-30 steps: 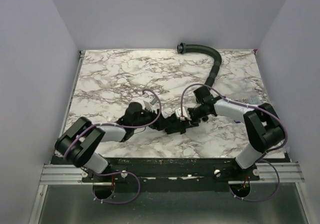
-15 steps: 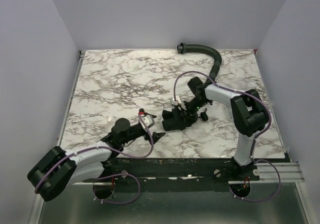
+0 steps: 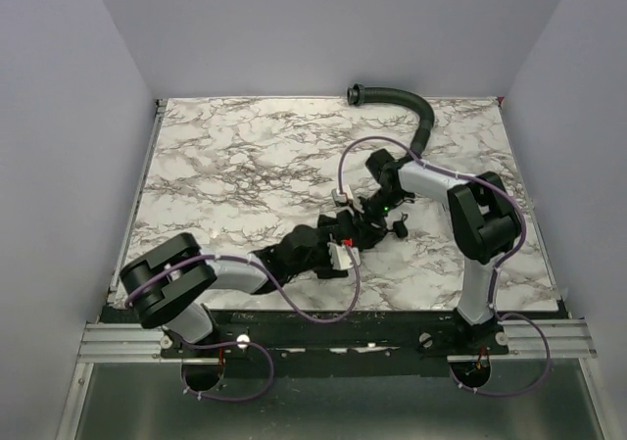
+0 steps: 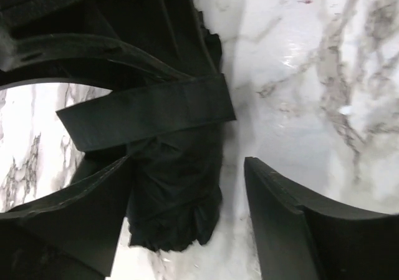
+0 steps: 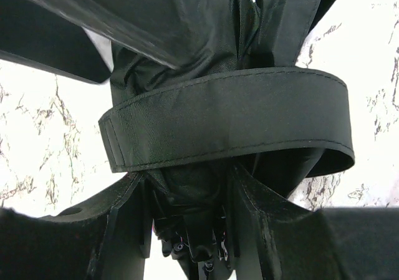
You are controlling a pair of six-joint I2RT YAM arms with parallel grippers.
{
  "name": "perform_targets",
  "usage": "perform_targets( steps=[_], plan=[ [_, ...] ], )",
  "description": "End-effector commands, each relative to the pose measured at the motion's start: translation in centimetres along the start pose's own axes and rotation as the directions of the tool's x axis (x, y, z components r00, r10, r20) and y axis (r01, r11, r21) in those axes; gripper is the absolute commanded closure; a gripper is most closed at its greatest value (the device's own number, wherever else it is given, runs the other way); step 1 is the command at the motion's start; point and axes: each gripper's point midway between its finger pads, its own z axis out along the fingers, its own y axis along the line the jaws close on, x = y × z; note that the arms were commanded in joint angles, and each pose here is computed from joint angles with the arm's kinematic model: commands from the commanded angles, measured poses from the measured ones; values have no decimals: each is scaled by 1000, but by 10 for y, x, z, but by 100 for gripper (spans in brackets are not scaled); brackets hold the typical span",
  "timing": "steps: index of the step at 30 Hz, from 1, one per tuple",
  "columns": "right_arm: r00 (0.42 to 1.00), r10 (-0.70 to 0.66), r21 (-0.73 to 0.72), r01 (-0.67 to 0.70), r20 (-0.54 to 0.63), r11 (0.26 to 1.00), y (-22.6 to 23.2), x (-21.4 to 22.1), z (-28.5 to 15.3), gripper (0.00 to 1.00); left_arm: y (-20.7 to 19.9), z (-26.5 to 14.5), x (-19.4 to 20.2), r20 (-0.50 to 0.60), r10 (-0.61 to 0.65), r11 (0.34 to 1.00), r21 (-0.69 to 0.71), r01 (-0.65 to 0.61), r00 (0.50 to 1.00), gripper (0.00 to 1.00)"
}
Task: Put away the umbrella
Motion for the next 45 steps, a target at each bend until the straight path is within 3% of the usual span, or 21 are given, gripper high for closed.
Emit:
perform_targets(
  steps=[1,6,9,11,14,16,20,24,31,36,39,45],
  plan=[
    [944,181,-132,-223,-274,966,45,81,24,81,13,16,19,-119,52,998,-35,-57,992,33],
    [946,179,-151,-226,-272,962,47,80,25,80,-4,24,46,-197,-3,1000,10,5,980,44],
    [947,183,-155,-229,-265,961,47,78,24,75,-24,26,61,-273,-115,988,66,138,955,68],
    [954,186,-154,-225,-234,962,44,69,21,66,-37,24,62,-319,-261,949,87,302,911,80],
    [973,176,-127,-195,-146,972,33,48,6,42,-56,19,66,-371,-469,841,89,533,802,91],
    [986,150,-78,-156,-78,985,22,30,-10,30,-70,16,72,-422,-591,734,73,675,688,92],
    [997,67,49,-68,31,996,2,-4,-50,17,-98,7,95,-563,-701,515,27,857,439,96],
    [996,-15,169,0,88,986,-10,-26,-86,12,-113,-4,117,-621,-733,382,-38,923,278,96],
    [968,-229,335,181,108,925,-9,-43,-127,5,-126,-9,134,-660,-743,237,-101,966,113,98],
    [854,-509,338,451,107,826,21,-39,-106,0,-132,-6,137,-663,-747,161,-116,980,44,98],
    [828,-558,364,501,65,786,13,-30,-94,0,-135,-7,140,-675,-738,127,-122,984,11,98],
    [849,-529,380,488,4,786,-6,-7,-77,0,-139,-9,145,-683,-730,85,-134,987,-30,98]
  ],
)
